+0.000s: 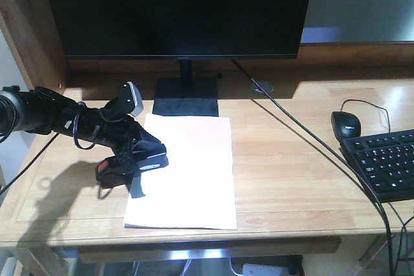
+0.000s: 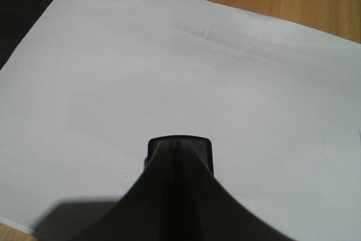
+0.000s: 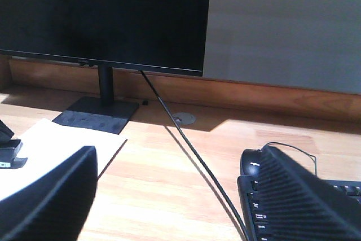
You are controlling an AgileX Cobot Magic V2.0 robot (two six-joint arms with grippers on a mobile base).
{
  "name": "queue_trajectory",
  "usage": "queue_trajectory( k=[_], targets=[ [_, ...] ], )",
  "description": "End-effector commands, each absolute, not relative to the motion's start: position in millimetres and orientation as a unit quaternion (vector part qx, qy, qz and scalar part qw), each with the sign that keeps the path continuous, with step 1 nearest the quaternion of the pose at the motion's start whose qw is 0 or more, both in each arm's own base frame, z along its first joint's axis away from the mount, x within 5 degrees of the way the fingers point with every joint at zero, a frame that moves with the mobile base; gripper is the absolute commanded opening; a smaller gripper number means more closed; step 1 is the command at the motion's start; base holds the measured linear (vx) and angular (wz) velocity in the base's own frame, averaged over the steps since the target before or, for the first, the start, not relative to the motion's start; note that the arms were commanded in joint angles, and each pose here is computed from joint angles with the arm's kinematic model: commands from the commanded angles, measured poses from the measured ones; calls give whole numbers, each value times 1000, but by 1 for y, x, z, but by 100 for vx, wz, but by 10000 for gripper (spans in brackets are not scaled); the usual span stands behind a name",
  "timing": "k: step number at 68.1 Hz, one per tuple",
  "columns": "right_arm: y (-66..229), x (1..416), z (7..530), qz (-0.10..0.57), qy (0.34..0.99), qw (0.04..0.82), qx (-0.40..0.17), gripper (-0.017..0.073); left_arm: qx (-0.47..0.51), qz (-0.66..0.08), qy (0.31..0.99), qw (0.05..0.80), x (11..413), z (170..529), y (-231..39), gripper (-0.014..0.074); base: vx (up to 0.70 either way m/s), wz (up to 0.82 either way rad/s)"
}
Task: Grab stapler and paper to desk for stapling
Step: 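Open the left gripper and raise it away from the stapler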
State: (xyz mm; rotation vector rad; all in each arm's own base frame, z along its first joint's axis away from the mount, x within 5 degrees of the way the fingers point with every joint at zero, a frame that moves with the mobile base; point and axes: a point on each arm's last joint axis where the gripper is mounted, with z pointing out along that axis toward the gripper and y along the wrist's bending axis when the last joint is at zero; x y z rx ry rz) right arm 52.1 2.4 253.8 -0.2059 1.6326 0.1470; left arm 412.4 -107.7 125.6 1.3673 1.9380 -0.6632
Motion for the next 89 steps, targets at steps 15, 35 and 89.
queue_trajectory(
  k=[15,35,89],
  targets=[
    [5,51,267,70,701,702,-106,563,541,-228,744,319,412,130,-105,-6,0,0],
    [5,51,267,70,701,702,-106,563,522,-213,745,356,410,175,-104,-6,0,0],
    [5,51,267,70,701,702,-106,563,259,62,826,497,348,370,-43,-6,0,0]
  ],
)
